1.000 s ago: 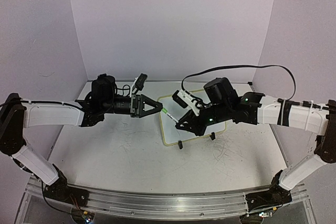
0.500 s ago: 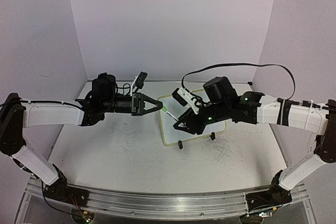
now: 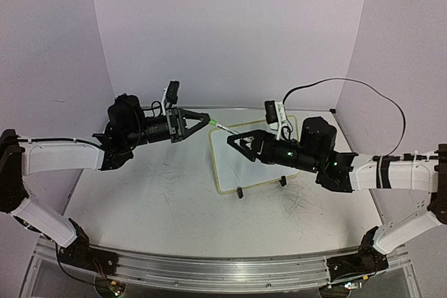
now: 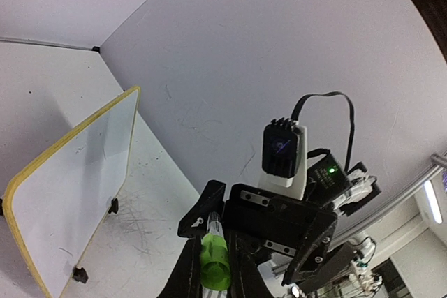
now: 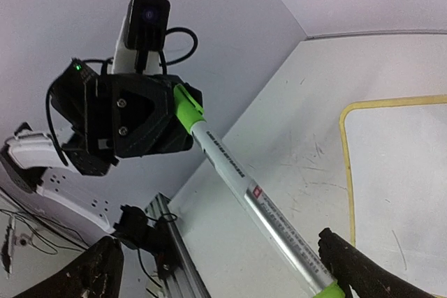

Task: Write a sentence on the whiteboard
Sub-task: Pass from the right arm to the left, then open the whiteboard marker at the center of the board, then place the pen cap at the center of the board.

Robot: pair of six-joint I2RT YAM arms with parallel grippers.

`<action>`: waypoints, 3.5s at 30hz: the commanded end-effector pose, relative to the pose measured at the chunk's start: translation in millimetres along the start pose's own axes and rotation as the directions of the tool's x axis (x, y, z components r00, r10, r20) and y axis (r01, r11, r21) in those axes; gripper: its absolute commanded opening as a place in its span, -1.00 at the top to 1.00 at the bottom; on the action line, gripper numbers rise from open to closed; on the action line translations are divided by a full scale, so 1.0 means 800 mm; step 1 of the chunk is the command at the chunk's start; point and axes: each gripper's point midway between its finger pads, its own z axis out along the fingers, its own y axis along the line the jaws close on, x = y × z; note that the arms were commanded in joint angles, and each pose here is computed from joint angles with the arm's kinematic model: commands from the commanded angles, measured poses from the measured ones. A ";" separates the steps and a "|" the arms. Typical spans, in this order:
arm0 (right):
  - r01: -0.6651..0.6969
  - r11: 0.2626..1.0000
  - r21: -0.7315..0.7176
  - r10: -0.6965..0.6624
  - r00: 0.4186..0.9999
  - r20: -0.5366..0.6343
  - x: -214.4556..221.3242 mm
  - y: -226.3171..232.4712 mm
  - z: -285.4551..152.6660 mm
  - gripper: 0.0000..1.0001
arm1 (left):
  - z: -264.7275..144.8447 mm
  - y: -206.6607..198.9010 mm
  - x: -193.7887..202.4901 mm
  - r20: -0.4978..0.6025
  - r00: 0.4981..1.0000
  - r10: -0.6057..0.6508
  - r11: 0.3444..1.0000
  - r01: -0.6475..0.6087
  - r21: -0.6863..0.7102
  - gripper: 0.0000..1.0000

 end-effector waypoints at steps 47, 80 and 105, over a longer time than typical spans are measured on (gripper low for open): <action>-0.091 0.929 -0.359 0.182 0.957 0.227 -0.075 0.059 0.019 0.82 | 0.010 -0.037 -0.010 0.076 0.988 -0.135 0.978 0.120 0.173 1.00; 0.327 0.829 0.453 -0.448 0.874 0.188 -0.138 -0.047 -0.176 1.00 | -0.105 0.234 0.124 0.051 0.941 -0.335 0.803 0.314 -0.507 1.00; 0.358 0.861 0.362 -0.433 0.888 0.153 -0.118 -0.041 -0.160 1.00 | -0.130 0.299 0.158 -0.094 0.970 -0.224 0.541 0.044 -0.840 0.23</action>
